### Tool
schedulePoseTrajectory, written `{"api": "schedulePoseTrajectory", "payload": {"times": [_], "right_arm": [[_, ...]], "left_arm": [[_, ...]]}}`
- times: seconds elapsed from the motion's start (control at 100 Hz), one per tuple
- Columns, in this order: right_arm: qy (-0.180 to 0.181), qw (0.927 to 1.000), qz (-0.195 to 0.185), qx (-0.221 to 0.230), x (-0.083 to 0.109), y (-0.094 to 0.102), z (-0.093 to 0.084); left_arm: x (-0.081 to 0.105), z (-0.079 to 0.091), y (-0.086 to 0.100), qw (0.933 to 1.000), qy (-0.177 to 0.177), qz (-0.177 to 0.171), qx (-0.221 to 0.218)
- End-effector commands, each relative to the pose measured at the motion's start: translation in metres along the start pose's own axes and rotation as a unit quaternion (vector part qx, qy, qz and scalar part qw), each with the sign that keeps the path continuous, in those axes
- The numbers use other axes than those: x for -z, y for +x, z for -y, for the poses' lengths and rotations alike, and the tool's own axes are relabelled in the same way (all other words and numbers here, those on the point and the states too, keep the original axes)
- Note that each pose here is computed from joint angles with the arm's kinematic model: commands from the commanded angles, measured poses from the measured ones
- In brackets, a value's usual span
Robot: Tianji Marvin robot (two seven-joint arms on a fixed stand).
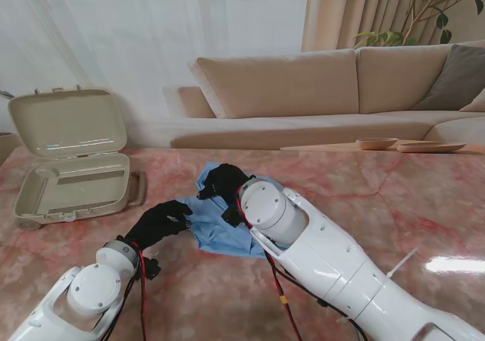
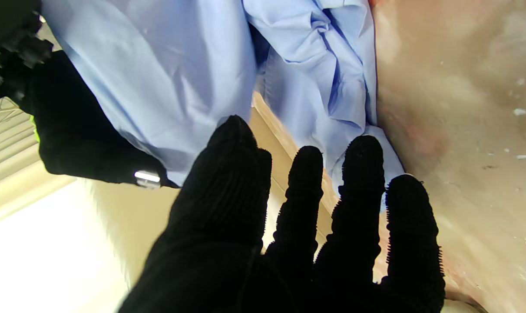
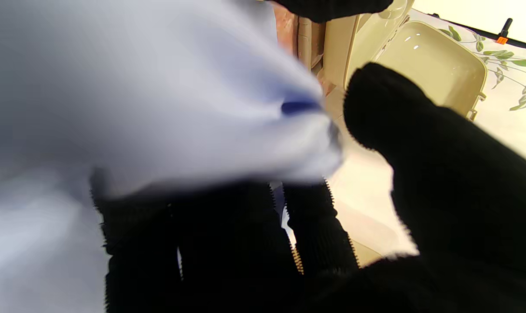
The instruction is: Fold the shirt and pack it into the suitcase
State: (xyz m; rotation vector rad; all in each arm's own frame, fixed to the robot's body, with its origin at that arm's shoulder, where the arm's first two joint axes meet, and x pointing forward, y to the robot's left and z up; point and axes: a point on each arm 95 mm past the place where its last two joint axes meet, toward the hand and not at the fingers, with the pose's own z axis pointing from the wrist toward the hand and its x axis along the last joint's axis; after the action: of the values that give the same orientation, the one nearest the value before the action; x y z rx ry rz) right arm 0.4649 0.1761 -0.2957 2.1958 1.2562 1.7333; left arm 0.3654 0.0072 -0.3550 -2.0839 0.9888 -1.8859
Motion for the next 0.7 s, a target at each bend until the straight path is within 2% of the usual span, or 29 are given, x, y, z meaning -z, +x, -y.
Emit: {"api": "schedulePoseTrajectory", "payload": {"times": [0.0, 0.42, 0.69], "right_arm": [[0.015, 0.9999, 0.003, -0.008, 0.001, -0.003, 0.006], [-0.009, 0.9994, -0.009, -0.033, 0.009, 0.002, 0.000], [-0.033, 0.9989, -0.021, -0.026, 0.032, -0.014, -0.013]], "left_arm": [[0.002, -0.002, -0.001, 1.0000, -0.004, 0.005, -0.001], [0.006, 0.002, 0.000, 0.9999, -0.004, 0.008, -0.008], [0.021, 0.026, 0.004, 0.9987, 0.020, 0.017, -0.043]]}}
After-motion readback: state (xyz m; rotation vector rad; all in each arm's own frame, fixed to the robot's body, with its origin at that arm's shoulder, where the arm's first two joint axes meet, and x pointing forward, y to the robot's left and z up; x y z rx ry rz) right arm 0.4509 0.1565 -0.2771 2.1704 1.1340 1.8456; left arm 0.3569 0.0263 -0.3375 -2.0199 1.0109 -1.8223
